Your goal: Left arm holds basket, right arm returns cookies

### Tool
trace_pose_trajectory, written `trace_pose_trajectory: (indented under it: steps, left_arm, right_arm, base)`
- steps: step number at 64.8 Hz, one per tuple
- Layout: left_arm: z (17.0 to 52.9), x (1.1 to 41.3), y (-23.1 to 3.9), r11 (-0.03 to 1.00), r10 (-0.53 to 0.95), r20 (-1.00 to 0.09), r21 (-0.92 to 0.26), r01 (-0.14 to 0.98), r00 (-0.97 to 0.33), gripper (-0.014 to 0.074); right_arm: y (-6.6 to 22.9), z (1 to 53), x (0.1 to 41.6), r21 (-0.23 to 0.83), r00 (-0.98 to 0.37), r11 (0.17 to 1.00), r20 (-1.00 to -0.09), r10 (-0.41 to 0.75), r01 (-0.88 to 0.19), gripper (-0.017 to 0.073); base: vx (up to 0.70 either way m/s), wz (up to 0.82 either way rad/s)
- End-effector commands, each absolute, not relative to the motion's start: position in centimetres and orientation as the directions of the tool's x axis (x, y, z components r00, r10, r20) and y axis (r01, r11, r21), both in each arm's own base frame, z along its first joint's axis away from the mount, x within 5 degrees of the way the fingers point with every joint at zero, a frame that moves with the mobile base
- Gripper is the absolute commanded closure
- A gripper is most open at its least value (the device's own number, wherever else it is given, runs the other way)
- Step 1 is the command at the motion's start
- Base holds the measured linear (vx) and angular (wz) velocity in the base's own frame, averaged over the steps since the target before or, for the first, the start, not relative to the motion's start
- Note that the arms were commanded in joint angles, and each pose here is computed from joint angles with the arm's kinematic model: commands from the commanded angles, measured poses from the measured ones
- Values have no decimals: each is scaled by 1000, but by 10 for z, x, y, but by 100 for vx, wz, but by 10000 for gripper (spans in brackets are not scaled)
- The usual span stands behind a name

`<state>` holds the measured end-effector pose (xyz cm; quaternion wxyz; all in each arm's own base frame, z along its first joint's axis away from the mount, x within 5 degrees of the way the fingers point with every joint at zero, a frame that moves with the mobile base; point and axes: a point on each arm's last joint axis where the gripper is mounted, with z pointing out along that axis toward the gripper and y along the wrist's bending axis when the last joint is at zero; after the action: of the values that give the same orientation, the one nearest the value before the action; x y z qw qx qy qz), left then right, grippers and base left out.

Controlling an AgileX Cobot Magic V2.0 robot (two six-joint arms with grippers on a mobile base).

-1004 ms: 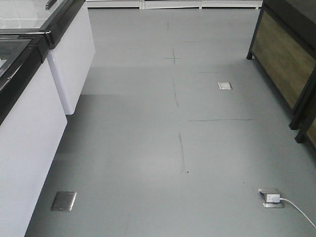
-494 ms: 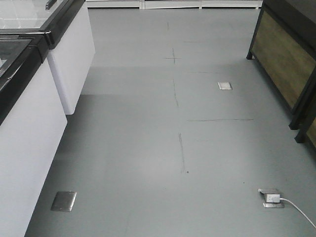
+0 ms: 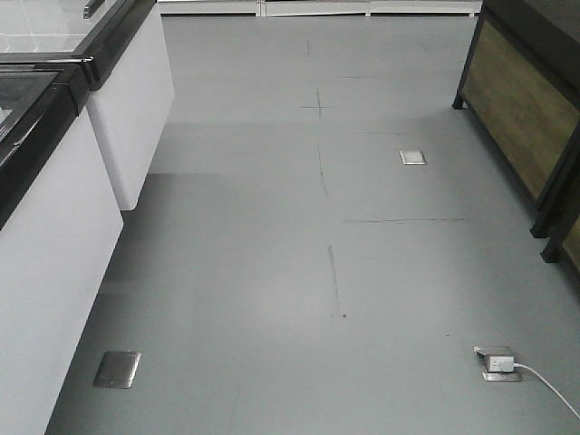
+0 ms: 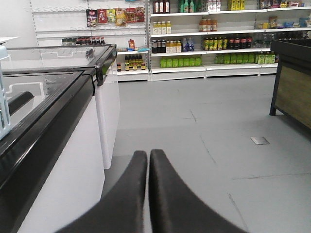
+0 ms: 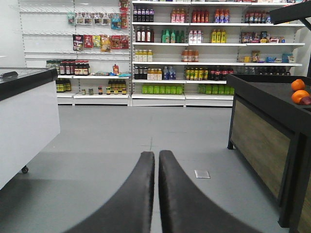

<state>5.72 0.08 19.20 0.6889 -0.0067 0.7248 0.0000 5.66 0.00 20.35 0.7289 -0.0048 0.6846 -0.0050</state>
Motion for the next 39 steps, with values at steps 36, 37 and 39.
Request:
trace_pose_trajectory:
  steps: [36, 37, 39]
  left_arm:
    - [214, 54, 0, 1000, -24, -996, -24, -1, 80, 599]
    - [216, 53, 0, 1000, -24, -996, -24, -1, 86, 599]
    - [219, 53, 0, 1000, -24, -995, -24, -1, 95, 599]
  right_arm:
    - [0, 205, 56, -23, 134, 1000, -991, -23, 0, 570]
    - [0, 205, 56, -23, 134, 1000, -991, -23, 0, 570]
    - [0, 205, 56, -23, 134, 1000, -991, -23, 0, 570]
  base:
    - [0, 0]
    - [0, 0]
    - [0, 0]
